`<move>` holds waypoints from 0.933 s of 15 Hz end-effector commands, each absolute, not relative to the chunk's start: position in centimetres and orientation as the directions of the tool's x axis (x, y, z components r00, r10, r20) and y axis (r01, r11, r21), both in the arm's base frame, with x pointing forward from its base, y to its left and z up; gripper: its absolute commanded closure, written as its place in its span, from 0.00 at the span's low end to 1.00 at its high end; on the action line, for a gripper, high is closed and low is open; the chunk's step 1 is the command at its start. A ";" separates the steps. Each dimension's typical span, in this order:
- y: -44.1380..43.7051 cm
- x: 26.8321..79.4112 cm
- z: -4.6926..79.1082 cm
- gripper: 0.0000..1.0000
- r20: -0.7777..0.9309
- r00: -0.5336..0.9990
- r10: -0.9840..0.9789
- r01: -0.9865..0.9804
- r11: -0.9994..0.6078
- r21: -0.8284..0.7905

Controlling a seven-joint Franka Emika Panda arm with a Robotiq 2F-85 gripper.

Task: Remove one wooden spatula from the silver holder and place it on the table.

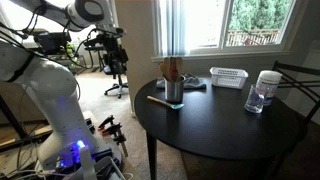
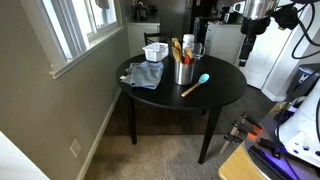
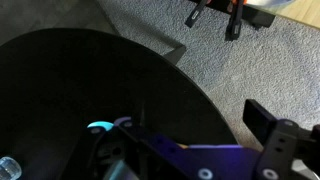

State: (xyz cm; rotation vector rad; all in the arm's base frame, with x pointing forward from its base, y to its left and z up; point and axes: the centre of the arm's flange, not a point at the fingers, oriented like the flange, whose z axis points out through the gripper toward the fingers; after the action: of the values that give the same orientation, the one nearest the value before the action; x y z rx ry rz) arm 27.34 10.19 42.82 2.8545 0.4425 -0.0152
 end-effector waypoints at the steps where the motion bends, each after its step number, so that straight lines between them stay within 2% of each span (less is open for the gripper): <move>1: 10.1 27.3 42.6 0.00 -0.053 0.954 0.296 0.300 -0.922 0.246; 8: 10.1 27.3 42.5 0.00 -0.057 0.954 0.295 0.300 -0.922 0.245; 10: 9.9 29.1 41.0 0.00 -0.039 0.963 0.266 0.266 -0.925 0.270; 14: 8.3 32.9 40.4 0.00 0.154 0.974 0.166 0.115 -0.949 0.294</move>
State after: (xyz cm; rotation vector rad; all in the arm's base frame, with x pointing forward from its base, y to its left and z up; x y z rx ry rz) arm 29.79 9.67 42.05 2.8631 0.3436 0.1136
